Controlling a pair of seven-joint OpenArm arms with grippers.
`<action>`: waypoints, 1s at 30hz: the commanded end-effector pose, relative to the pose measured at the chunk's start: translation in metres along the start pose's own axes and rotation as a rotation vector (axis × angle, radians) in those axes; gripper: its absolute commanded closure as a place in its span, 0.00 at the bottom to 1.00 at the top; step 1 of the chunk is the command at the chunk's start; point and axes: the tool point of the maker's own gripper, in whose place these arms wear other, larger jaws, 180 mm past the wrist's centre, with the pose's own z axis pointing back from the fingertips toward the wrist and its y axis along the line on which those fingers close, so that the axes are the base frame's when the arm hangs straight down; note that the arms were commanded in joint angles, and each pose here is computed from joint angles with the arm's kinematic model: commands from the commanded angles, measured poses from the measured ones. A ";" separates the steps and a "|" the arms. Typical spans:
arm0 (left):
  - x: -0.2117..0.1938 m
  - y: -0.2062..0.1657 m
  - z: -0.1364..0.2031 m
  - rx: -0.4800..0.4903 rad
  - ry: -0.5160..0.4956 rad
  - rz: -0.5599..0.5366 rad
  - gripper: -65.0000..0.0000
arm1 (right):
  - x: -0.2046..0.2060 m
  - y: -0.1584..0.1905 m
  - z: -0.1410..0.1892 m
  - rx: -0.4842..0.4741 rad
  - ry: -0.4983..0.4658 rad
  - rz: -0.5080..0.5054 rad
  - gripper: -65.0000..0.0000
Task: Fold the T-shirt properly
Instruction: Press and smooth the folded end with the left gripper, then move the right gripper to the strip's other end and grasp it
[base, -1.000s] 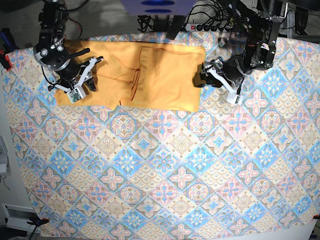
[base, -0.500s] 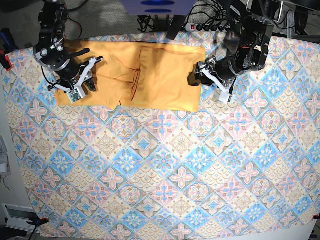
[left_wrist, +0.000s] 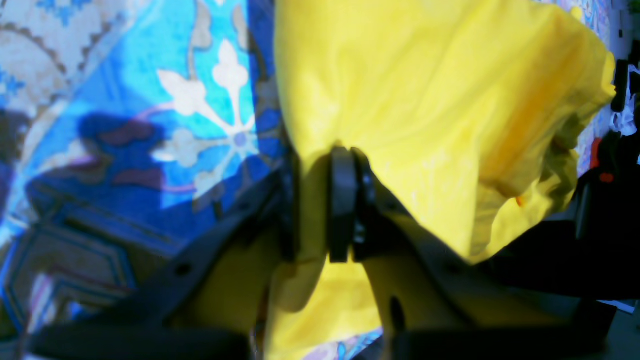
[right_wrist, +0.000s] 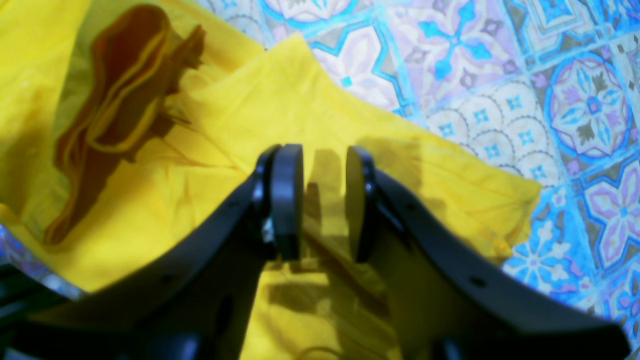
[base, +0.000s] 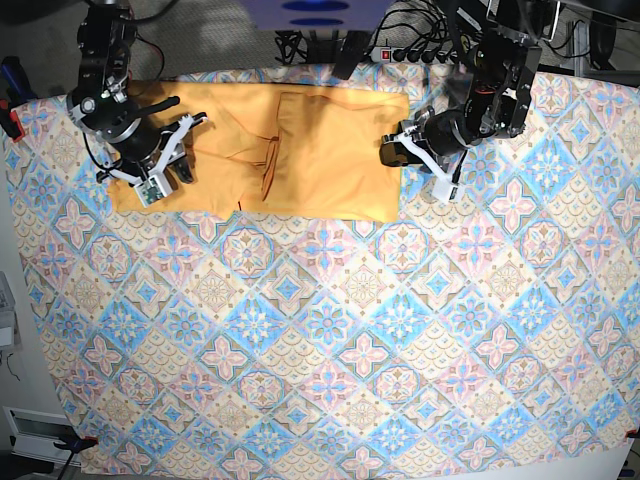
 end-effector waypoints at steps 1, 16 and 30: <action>0.012 -0.006 0.004 -0.022 -0.037 -0.017 0.91 | 0.012 -0.004 0.004 -0.006 -0.044 0.008 0.78; 0.015 0.023 0.036 0.054 -0.089 0.012 0.93 | -0.002 -0.048 0.032 -0.145 -0.030 -0.028 0.77; 0.015 0.030 0.041 0.073 -0.082 -0.004 0.93 | -0.038 -0.088 0.021 -0.040 0.005 -0.257 0.57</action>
